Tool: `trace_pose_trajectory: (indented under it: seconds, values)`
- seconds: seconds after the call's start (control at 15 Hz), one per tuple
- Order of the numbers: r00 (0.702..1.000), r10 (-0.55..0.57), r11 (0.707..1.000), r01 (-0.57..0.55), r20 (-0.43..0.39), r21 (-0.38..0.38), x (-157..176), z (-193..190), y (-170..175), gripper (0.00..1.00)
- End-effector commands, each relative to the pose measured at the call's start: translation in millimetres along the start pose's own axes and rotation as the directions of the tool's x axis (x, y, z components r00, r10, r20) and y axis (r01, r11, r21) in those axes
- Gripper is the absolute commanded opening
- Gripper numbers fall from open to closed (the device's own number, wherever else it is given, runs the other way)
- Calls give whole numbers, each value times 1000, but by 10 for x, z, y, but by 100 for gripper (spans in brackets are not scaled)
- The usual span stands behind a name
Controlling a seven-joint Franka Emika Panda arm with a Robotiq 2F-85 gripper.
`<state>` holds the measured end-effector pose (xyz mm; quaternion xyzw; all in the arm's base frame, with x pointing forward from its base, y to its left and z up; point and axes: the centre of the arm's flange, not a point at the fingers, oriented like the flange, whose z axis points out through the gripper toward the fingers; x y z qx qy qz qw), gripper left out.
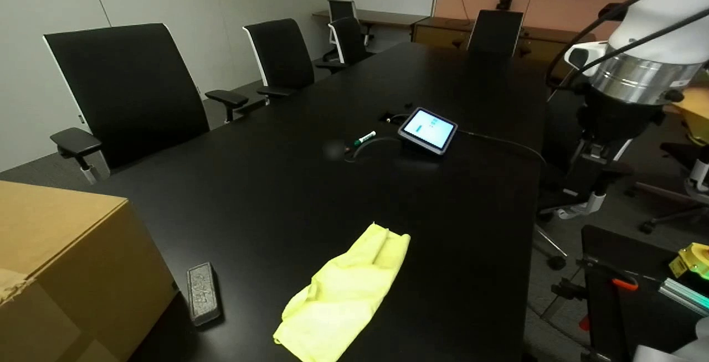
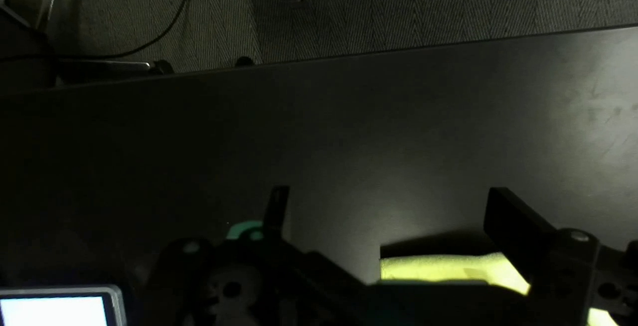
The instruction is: Fold the yellow towel
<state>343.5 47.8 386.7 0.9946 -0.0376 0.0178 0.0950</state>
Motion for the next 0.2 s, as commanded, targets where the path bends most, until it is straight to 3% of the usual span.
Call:
trace_pose_trajectory:
  seconds: [0.0, 0.13]
  values:
    - [1000, -5, 1000, 5, 11, -3, 4, 48, -20, 100]
    - [999, -13, 1000, 14, 30, -8, 10, 124, -57, 100]
